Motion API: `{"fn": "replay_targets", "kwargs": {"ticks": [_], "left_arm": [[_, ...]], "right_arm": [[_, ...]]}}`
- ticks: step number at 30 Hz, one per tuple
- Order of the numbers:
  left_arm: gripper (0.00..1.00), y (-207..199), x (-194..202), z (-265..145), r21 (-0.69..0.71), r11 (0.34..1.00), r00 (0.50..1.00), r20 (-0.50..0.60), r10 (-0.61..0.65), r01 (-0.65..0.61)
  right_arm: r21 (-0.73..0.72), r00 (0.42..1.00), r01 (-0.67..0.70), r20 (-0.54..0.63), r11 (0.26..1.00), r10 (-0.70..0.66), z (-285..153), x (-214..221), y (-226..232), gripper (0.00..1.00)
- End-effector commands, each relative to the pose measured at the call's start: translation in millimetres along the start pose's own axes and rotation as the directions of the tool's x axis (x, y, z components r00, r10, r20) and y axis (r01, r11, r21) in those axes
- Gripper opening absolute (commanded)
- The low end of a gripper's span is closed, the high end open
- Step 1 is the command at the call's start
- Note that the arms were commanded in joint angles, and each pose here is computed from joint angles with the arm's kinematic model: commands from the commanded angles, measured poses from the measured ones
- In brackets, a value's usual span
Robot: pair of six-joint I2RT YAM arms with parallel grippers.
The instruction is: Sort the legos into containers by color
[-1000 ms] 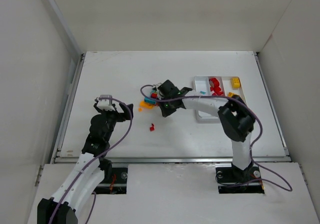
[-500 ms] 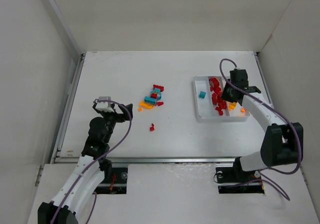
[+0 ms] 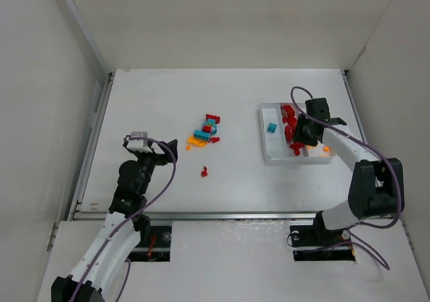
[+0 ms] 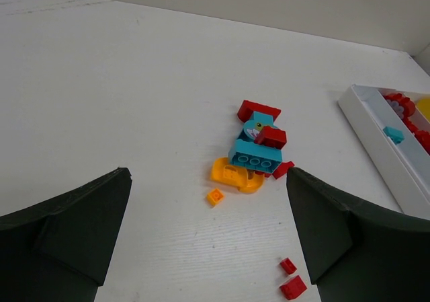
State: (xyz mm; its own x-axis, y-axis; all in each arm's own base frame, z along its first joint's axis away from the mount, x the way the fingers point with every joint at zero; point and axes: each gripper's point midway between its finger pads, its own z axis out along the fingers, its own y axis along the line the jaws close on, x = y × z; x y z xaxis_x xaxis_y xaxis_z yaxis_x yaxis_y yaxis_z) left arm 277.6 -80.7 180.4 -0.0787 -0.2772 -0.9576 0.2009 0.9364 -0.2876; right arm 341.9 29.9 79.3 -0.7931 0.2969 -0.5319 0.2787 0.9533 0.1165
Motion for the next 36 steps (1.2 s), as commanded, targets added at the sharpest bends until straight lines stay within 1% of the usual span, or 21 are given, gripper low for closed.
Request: {"fn": "replay_targets", "kwargs": {"ticks": [1, 3, 4, 6, 7, 8, 9, 10, 13, 14, 15, 17, 18, 20, 22, 25, 28, 29, 32, 35, 36], "left_arm": [[1.0, -3.4, -17.6, -1.7, 0.018, 1.0, 0.996, 0.084, 0.005, -0.007], [1.0, -2.4, -20.2, -4.4, 0.019, 0.999, 0.994, 0.102, 0.042, -0.044], [1.0, -0.5, -17.0, -4.6, 0.013, 0.998, 0.994, 0.089, 0.066, -0.067], [1.0, 7.7, -19.9, -5.5, -0.034, 0.997, 0.993, 0.101, 0.066, -0.063], [1.0, 8.4, -17.7, -5.7, -0.036, 0.997, 0.993, 0.092, 0.067, -0.064], [1.0, 8.4, -17.7, -5.7, -0.036, 0.997, 0.993, 0.092, 0.067, -0.064], [1.0, 7.7, -19.8, -4.7, -0.036, 0.997, 0.993, 0.092, 0.067, -0.064], [1.0, 6.6, -19.4, -4.7, -0.028, 0.997, 0.993, 0.09, 0.077, -0.075], [1.0, 5.6, -16.1, -3.8, -0.02, 0.997, 0.994, 0.077, 0.078, -0.077], [1.0, 5.6, -16.1, -3.8, -0.02, 0.997, 0.994, 0.077, 0.078, -0.077], [1.0, 5.6, -16.1, -3.8, -0.02, 0.997, 0.994, 0.077, 0.078, -0.077], [1.0, 4.9, -18.2, -2.8, -0.02, 0.997, 0.994, 0.077, 0.078, -0.077], [1.0, 4.9, -18.2, -2.8, -0.02, 0.997, 0.994, 0.077, 0.078, -0.077], [1.0, 4.9, -18.2, -2.8, -0.02, 0.997, 0.994, 0.077, 0.078, -0.077], [1.0, 4.9, -18.2, -2.8, -0.02, 0.997, 0.994, 0.077, 0.078, -0.077], [1.0, 5.5, -15.9, -2.0, -0.022, 0.997, 0.995, 0.068, 0.079, -0.078], [1.0, 5.5, -15.9, -2.0, -0.022, 0.997, 0.995, 0.068, 0.079, -0.078], [1.0, 5.5, -15.9, -2.0, -0.022, 0.997, 0.995, 0.068, 0.079, -0.078], [1.0, 5.5, -15.9, -2.0, -0.022, 0.997, 0.995, 0.068, 0.079, -0.078], [1.0, 5.5, -15.9, -2.0, -0.022, 0.997, 0.995, 0.068, 0.079, -0.078], [1.0, 5.5, -15.9, -2.0, -0.022, 0.997, 0.995, 0.068, 0.079, -0.078]], "right_arm": [[-0.013, 0.997, 0.019, 0.072, 1.0, -0.018, -17.5, -18.3, -0.5, 0.48], [-0.013, 0.996, 0.064, 0.063, 0.998, -0.063, -26.9, -13.1, 7.3, 0.51], [-0.032, 0.99, 0.103, 0.102, 0.994, -0.099, -39.0, -21.2, 19.9, 0.53], [-0.073, 0.971, 0.212, 0.129, 0.974, -0.202, -49.7, -14.7, 49.8, 0.56], [-0.158, 0.944, 0.309, 0.175, 0.938, -0.281, -64.2, -2.8, 94.2, 0.57], [-0.192, 0.924, 0.369, 0.18, 0.909, -0.337, -64.0, 10.5, 115.9, 0.63], [-0.303, 0.886, 0.462, 0.188, 0.834, -0.423, -69.8, 39.2, 167.7, 0.68], [-0.334, 0.859, 0.513, 0.21, 0.791, -0.468, -78.2, 53.5, 184.2, 0.68], [-0.36, 0.785, 0.612, 0.168, 0.704, -0.597, -63.5, 98.8, 236.6, 0.68], [-0.384, 0.744, 0.653, 0.165, 0.652, -0.648, -68.2, 123.9, 255.1, 0.68], [-0.393, 0.723, 0.671, 0.161, 0.629, -0.671, -61.3, 134.9, 275.2, 0.68], [-0.446, 0.69, 0.685, 0.144, 0.576, -0.71, -68.8, 165.0, 297.3, 0.68], [-0.466, 0.69, 0.679, 0.142, 0.567, -0.709, -67.8, 170.6, 312.3, 0.68], [-0.482, 0.709, 0.653, 0.12, 0.584, -0.694, -68.4, 176.9, 322.1, 0.74], [-0.499, 0.724, 0.631, 0.105, 0.593, -0.682, -67.4, 184.1, 334.7, 0.77], [-0.457, 0.713, 0.64, 0.056, 0.617, -0.699, -49.4, 190.1, 333.7, 0.77], [-0.42, 0.697, 0.656, 0.019, 0.627, -0.717, -37.5, 198.4, 330.5, 0.7], [-0.416, 0.694, 0.658, 0.011, 0.627, -0.72, -32.0, 201.5, 331.0, 0.61], [-0.422, 0.677, 0.67, 0.01, 0.611, -0.736, -36.9, 210.7, 331.5, 0.45], [-0.422, 0.677, 0.67, 0.01, 0.611, -0.736, -36.9, 210.8, 331.5, 0.45], [-0.418, 0.673, 0.672, 0.002, 0.611, -0.739, -36.8, 211.6, 329.0, 0.47]]}}
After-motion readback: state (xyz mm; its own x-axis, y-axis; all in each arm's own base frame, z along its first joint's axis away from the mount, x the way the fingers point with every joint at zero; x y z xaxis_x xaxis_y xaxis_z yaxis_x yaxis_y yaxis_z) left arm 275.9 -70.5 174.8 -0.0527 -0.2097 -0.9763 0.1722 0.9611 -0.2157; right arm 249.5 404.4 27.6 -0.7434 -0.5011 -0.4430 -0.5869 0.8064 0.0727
